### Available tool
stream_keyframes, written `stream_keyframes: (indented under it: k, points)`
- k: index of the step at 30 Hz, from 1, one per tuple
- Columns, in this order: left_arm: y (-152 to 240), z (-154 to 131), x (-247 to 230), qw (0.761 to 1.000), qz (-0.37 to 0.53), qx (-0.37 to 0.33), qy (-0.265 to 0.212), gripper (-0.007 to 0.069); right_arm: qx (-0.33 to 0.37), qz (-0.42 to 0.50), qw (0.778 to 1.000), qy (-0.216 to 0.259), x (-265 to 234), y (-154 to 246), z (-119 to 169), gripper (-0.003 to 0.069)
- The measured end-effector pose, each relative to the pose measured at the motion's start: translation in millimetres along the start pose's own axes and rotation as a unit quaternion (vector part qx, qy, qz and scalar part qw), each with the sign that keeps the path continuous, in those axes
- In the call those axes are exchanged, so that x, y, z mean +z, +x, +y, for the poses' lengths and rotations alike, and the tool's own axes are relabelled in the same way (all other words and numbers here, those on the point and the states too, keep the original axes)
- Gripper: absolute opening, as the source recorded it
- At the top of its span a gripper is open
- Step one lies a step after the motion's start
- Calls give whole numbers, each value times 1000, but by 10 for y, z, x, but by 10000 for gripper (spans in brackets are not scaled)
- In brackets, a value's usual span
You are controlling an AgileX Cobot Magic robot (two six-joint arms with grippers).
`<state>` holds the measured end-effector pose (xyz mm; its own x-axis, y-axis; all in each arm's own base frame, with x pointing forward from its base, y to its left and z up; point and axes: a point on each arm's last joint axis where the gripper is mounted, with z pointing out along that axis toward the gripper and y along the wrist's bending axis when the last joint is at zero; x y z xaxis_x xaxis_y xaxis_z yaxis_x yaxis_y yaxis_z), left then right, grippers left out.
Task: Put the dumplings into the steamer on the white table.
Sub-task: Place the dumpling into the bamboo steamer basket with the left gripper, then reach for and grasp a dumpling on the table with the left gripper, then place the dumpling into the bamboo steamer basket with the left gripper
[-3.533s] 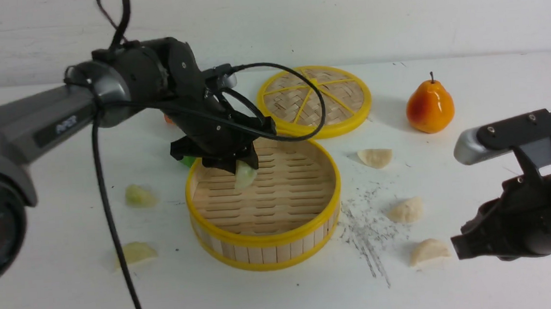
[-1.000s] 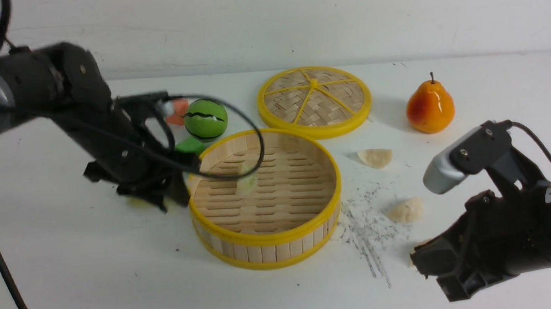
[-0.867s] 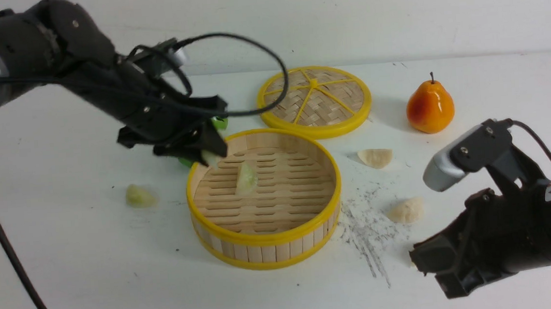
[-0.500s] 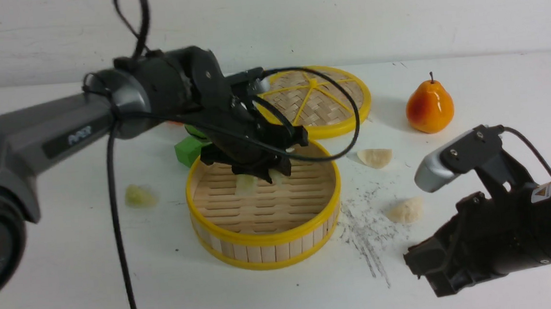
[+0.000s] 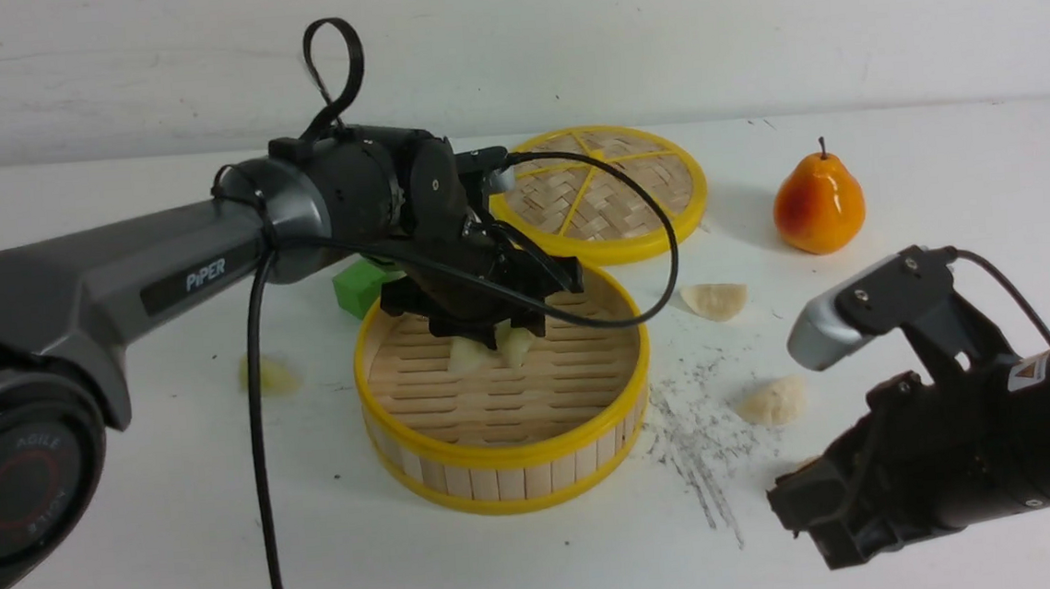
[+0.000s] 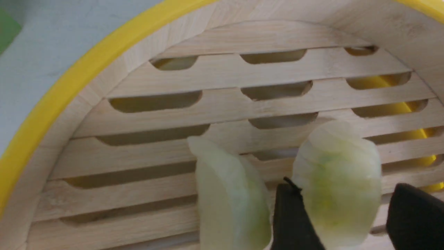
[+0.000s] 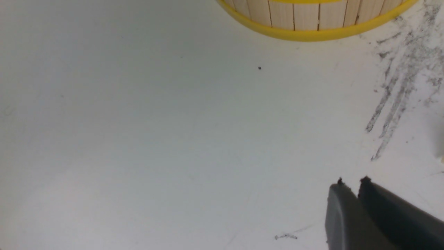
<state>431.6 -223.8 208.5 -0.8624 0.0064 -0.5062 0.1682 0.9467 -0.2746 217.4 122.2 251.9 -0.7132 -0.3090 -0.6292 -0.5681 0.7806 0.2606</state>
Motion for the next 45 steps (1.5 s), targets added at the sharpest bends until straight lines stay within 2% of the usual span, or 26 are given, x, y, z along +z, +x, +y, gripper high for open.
stream_keyframes:
  k: [4, 7, 10, 14, 17, 22, 26, 34, 38, 42, 45]
  points:
    - [-114, -62, -131, 1000, -2, 3, 3, 406, 0, 0, 1000, 0, 0, -1, 0, 63]
    - [-236, -111, -407, 999, 8, 28, -13, 406, 0, 0, 1000, 0, 0, -1, 0, 63]
    - [-320, -85, -750, 996, 12, 66, -55, 405, 1, -1, 1000, 0, 0, -1, 0, 63]
    - [-366, 164, -1099, 988, 44, 84, -123, 392, 1, -1, 1000, 0, 0, -1, 1, 65]
    - [-351, 544, -1068, 984, 78, 35, -153, 380, 1, -1, 1000, 0, 0, -1, 1, 65]
    - [-227, 1234, -767, 977, 70, -125, -161, 375, 1, -1, 1000, -1, 0, -2, 1, 65]
    - [-128, 1553, -554, 963, 42, -207, -168, 375, 7, -3, 1000, -4, 0, -6, 7, 65]
    - [-34, 1668, -222, 956, 51, -231, -172, 375, 15, -12, 1000, -3, 0, -23, 5, 65]
    - [8, 1717, -109, 957, 59, -220, -180, 335, 16, -13, 1000, -4, 0, -24, 7, 71]
    - [0, 1632, -105, 968, 68, -162, -178, 228, 17, -13, 1000, -4, 2, -24, 7, 76]
    - [-9, 1488, -137, 976, 83, -109, -171, 215, 18, -14, 1000, -3, 7, -27, 3, 76]
